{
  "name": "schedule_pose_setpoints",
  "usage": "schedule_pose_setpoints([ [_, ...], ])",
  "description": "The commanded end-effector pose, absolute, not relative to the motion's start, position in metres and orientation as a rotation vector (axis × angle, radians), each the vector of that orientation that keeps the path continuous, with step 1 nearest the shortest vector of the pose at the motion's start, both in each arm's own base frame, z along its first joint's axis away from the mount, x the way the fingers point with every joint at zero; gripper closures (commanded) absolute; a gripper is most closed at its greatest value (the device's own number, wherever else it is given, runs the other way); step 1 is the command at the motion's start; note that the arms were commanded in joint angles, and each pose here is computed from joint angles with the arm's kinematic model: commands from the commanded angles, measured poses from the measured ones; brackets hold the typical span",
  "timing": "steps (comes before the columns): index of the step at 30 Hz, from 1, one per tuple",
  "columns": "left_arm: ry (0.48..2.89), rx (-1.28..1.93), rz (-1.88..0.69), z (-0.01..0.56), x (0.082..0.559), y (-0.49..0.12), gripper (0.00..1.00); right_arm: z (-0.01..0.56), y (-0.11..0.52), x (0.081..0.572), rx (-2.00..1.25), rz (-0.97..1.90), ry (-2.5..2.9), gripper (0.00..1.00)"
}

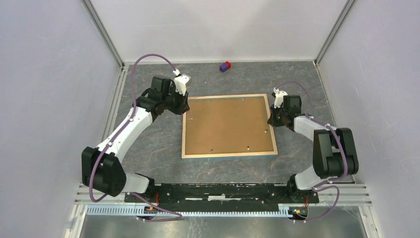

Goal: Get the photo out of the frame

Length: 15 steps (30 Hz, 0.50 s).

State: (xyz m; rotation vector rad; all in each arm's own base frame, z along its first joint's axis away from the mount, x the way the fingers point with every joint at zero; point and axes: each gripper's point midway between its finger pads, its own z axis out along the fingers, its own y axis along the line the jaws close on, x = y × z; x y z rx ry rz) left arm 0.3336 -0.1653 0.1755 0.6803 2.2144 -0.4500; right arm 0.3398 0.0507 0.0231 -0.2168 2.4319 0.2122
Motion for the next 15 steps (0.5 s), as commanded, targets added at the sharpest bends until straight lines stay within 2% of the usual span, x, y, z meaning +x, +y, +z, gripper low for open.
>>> schedule_pose_setpoints([
  [1, 2.158, 0.65, -0.496, 0.193, 0.333, -0.169, 0.98, -0.011, 0.024, 0.333, -0.304, 0.159, 2.582, 1.0],
  [5, 2.166, 0.652, -0.5, 0.191, 0.332, -0.168, 0.98, -0.011, 0.01, 0.358, -0.486, 0.195, 2.556, 1.0],
  [8, 2.173, 0.651, -0.508, 0.189, 0.331, -0.169, 0.98, -0.01, 0.024, 0.368, -0.742, 0.332, 2.53, 1.0],
  [15, 2.181, 0.636, -0.54, 0.19, 0.333, -0.172, 0.98, -0.005, 0.056, 0.388, -1.086, 0.522, 2.427, 1.0],
])
